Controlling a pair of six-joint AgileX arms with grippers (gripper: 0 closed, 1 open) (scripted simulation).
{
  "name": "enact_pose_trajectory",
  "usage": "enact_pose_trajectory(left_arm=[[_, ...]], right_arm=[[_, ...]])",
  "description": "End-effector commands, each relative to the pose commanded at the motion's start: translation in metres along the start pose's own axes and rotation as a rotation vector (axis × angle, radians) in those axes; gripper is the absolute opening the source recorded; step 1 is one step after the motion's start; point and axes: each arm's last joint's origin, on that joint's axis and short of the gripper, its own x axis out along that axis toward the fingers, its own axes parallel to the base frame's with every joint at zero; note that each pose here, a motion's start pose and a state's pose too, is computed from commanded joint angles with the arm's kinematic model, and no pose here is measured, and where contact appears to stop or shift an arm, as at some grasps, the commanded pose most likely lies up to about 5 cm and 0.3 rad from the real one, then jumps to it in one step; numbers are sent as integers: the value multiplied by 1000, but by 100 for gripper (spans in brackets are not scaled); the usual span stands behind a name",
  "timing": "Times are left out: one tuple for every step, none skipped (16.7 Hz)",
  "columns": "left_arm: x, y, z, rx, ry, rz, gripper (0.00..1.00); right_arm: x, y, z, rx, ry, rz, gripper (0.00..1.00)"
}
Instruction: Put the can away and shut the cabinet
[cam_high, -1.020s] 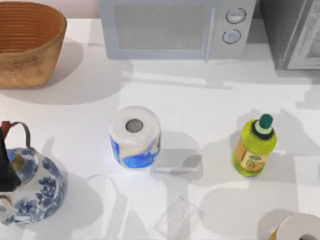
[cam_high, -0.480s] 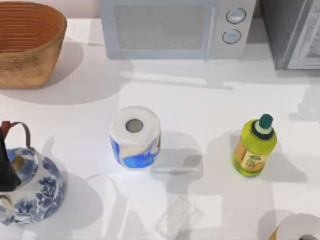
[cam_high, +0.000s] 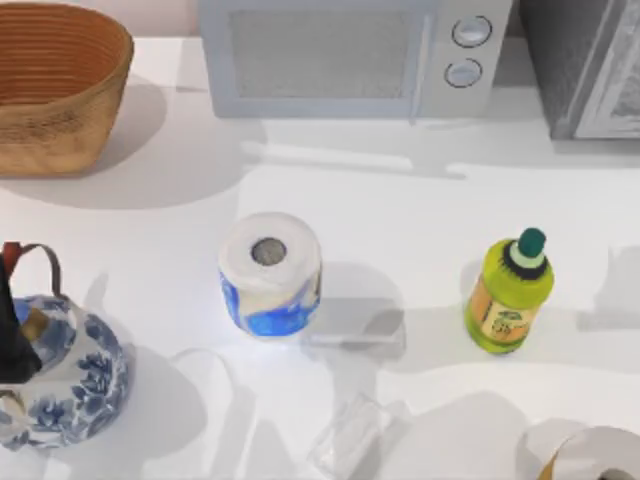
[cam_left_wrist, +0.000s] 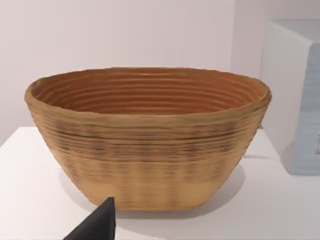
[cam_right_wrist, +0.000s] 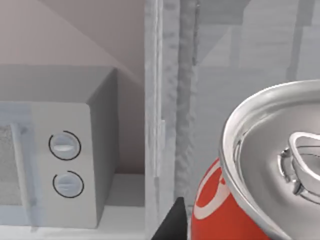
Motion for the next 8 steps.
enact_pose_trajectory(left_arm=[[0, 0, 0, 0, 0, 0, 100], [0, 0, 0, 0, 0, 0, 100], [0, 0, 0, 0, 0, 0, 100], [0, 0, 0, 0, 0, 0, 100], [0, 0, 0, 0, 0, 0, 100], [0, 0, 0, 0, 0, 0, 100], [0, 0, 0, 0, 0, 0, 100], [0, 0, 0, 0, 0, 0, 100]], right_arm=[[-9, 1, -8, 3, -5, -5, 0], [-15, 2, -16, 5, -5, -11, 0], [-20, 3, -24, 7, -2, -17, 0], [-24, 3, -32, 9, 5, -24, 0], [-26, 4, -39, 11, 13, -31, 0], [-28, 4, -45, 12, 21, -36, 0], [-29, 4, -50, 13, 28, -40, 0], [-29, 4, -52, 13, 32, -43, 0]])
